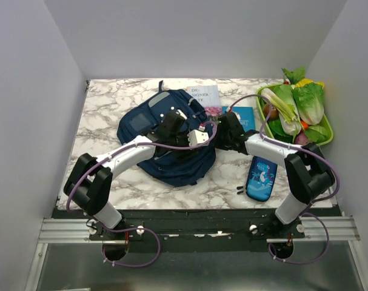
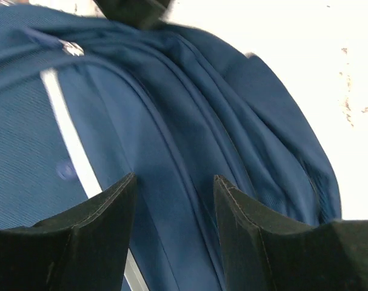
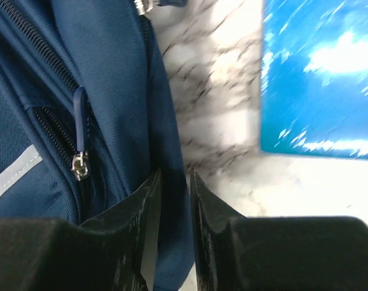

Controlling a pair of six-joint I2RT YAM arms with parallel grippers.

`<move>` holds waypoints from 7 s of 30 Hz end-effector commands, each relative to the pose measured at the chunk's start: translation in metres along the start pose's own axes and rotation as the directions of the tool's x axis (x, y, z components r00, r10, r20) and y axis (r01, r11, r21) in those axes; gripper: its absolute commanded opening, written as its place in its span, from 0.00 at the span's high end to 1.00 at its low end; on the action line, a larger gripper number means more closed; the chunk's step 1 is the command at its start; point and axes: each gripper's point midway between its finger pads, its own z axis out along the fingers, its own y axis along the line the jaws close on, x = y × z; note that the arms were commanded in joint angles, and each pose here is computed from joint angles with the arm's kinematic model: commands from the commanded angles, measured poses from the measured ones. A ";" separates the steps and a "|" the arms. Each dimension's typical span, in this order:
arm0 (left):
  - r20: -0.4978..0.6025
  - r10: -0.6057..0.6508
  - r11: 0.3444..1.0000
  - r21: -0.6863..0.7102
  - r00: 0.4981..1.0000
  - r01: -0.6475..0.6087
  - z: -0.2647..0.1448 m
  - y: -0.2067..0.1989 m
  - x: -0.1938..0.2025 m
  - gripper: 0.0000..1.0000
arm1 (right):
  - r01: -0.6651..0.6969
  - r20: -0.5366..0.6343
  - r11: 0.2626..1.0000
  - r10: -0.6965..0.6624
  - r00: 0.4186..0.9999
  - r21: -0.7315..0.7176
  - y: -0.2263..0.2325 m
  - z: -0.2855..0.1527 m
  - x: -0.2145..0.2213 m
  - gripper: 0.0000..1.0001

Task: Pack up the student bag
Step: Zip the student bag at the center of the board, then unzip the student bag at the center of the board.

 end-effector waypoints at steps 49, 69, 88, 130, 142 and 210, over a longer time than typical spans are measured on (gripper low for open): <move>-0.037 0.187 0.939 -0.288 0.982 -0.190 -0.031 0.034 -0.009 1.00 | 0.008 -0.014 0.994 -0.010 1.000 -0.104 0.026 -0.062 0.029 0.66; -0.073 0.282 0.936 0.238 0.957 -0.258 -0.097 -0.095 0.051 1.00 | 0.863 0.394 0.458 -0.768 0.504 -0.212 0.088 -0.078 -0.062 0.41; -0.088 0.255 0.944 0.237 0.963 -0.228 -0.097 -0.095 0.069 1.00 | 0.892 0.627 -0.041 -0.726 0.283 -0.450 0.128 -0.067 0.010 0.33; -0.069 0.230 0.954 0.212 0.971 -0.211 -0.102 -0.091 0.057 1.00 | 0.910 0.449 -0.005 -0.871 0.200 -0.414 0.115 0.001 0.020 0.99; -0.073 0.018 1.000 -0.009 0.997 -0.019 -0.087 -0.052 0.058 1.00 | 0.956 0.565 0.086 -0.790 0.238 -0.282 0.116 -0.042 0.015 0.99; -0.031 -0.151 0.988 0.031 0.988 0.152 -0.088 -0.034 0.030 1.00 | 0.863 0.484 0.449 -0.717 0.502 -0.229 0.081 -0.094 0.066 0.63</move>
